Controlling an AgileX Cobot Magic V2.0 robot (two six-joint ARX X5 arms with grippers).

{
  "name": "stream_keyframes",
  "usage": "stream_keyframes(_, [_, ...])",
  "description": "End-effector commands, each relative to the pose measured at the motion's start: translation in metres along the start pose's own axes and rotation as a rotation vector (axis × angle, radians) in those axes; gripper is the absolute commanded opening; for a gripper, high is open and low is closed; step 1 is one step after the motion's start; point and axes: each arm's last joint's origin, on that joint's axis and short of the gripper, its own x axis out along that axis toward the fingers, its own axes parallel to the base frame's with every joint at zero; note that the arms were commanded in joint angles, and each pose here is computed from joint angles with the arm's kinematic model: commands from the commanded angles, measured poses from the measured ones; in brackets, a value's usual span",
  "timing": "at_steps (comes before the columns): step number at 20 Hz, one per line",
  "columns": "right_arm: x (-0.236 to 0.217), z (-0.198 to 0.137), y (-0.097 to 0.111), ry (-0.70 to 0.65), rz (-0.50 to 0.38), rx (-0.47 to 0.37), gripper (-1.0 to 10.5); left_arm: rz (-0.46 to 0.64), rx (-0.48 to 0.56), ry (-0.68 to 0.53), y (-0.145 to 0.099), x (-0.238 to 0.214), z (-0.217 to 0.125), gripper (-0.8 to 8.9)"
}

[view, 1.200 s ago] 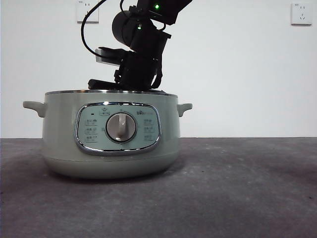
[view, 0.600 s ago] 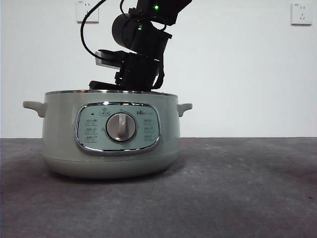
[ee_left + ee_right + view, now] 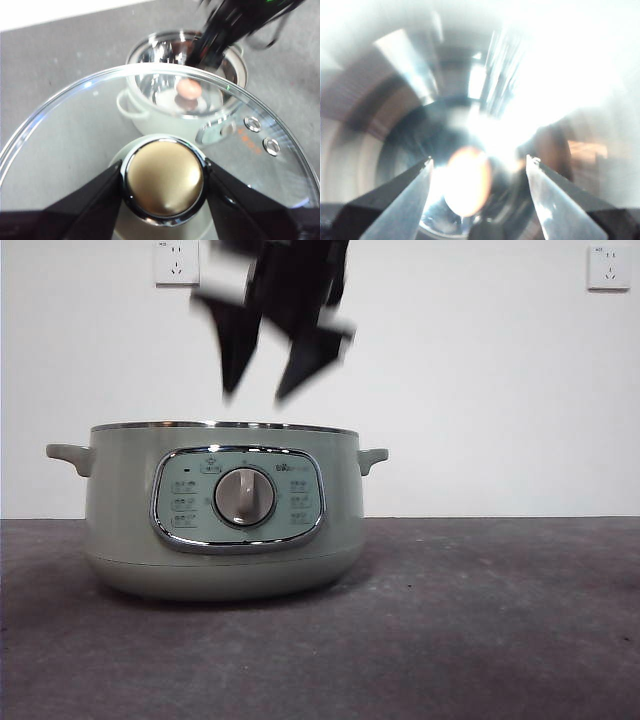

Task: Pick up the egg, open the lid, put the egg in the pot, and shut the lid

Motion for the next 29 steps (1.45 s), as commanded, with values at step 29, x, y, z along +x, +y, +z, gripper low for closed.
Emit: stream_keyframes(29, [-0.324, -0.186, 0.003, -0.109, 0.022, 0.141, 3.2, -0.225, 0.191, -0.008, -0.026, 0.282, 0.093, -0.08])
